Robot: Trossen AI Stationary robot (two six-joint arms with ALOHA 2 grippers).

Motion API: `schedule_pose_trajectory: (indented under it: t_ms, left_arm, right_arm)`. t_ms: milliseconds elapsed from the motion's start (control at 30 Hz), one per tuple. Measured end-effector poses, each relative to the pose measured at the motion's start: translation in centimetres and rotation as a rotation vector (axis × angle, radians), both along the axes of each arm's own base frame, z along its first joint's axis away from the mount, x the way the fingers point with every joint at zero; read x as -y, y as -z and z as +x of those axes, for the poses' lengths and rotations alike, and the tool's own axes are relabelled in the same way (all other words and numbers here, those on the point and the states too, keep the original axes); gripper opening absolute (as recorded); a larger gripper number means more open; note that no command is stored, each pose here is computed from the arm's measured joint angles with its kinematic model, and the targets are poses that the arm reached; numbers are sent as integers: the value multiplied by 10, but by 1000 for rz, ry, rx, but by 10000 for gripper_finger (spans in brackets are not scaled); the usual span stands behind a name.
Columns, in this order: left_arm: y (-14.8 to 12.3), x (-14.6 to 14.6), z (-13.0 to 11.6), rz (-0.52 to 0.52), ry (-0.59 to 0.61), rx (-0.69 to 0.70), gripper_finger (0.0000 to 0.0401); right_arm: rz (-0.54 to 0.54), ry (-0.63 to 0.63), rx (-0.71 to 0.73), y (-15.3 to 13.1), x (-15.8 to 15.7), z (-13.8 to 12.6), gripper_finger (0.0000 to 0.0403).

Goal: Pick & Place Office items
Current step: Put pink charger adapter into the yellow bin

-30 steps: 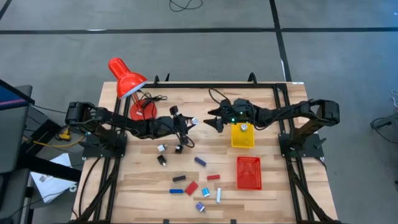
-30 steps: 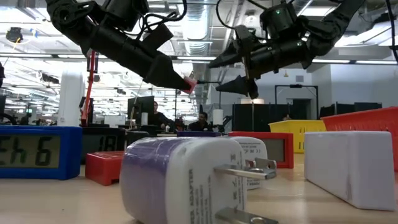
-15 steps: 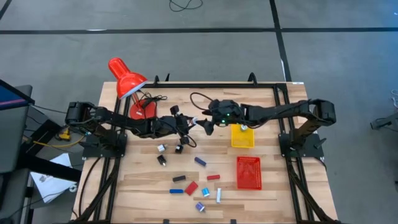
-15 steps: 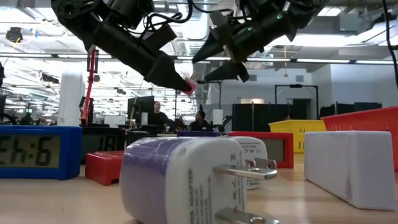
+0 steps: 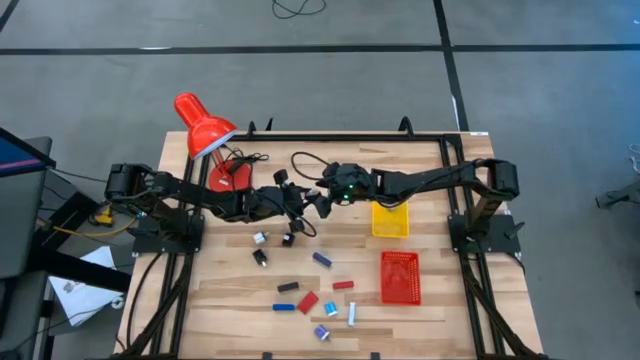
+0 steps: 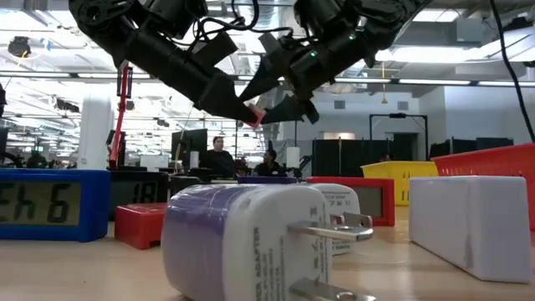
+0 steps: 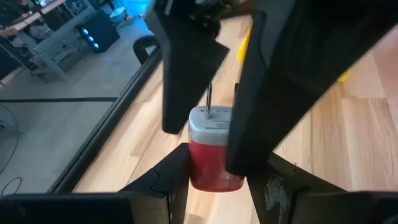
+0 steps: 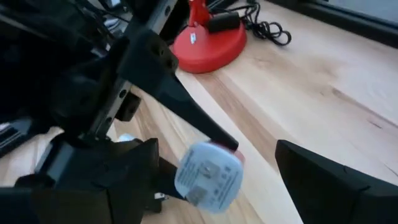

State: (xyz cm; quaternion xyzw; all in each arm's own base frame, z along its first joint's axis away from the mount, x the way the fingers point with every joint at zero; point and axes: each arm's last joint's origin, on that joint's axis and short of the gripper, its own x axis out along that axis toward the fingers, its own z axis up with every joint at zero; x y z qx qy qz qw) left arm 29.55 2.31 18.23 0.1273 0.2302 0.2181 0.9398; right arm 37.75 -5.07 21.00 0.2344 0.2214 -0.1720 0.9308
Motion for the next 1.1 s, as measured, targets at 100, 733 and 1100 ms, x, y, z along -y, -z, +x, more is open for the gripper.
schedule_pose_trajectory:
  t_ms: [100,733,1100]
  left_arm:
    - [0,0,0,0,0,0,131]
    - [0,0,0,-1,5,4,164]
    - [2,0,-1,19,12,-4,271]
  right_arm:
    - [5,1,-32,1,0,1,299]
    - [-4,-17,-60,0,-1,-1,132]
    - [33,-13,-327,-28,-7,-51,131]
